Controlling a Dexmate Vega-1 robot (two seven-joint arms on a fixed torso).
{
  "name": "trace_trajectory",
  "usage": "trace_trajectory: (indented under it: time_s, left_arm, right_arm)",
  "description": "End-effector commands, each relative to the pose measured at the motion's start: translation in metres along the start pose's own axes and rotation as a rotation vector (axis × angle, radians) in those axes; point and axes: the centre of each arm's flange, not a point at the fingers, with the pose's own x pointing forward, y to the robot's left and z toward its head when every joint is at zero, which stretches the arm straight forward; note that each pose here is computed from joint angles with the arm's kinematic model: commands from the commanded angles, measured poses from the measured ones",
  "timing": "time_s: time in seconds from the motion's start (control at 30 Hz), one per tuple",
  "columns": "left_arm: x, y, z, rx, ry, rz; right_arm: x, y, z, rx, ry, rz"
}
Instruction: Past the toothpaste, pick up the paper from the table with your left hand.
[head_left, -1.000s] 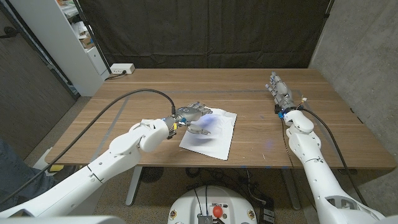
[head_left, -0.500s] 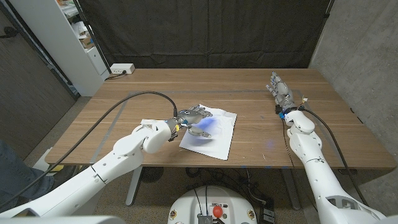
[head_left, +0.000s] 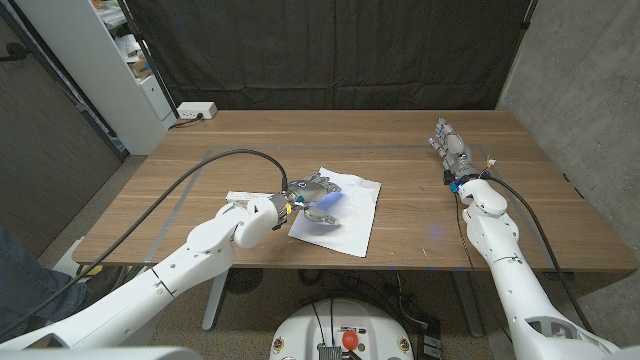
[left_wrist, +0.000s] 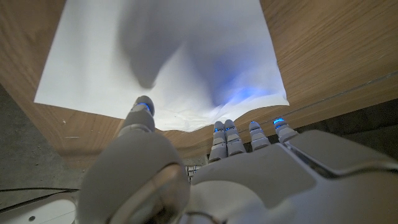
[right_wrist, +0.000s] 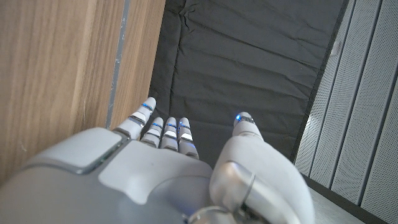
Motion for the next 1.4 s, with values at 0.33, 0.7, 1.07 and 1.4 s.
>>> trace_trajectory:
  time_s: [0.33, 0.7, 1.07, 1.4]
  left_arm:
    - [0.002, -0.005, 0.002, 0.022, 0.035, -0.038]
    - [0.008, -0.009, 0.004, 0.022, 0.042, -0.057]
    - [0.014, -0.014, 0.005, 0.026, 0.060, -0.076]
    - [0.014, -0.012, 0.004, 0.034, 0.066, -0.052]
  right_arm:
    - [-0.004, 0.000, -0.008, 0.012, 0.010, -0.001]
    - [-0.005, -0.004, -0.011, 0.014, 0.017, -0.007]
    - [-0.004, -0.007, -0.014, 0.015, 0.026, -0.009]
    - [-0.003, -0.007, -0.014, 0.018, 0.022, -0.009]
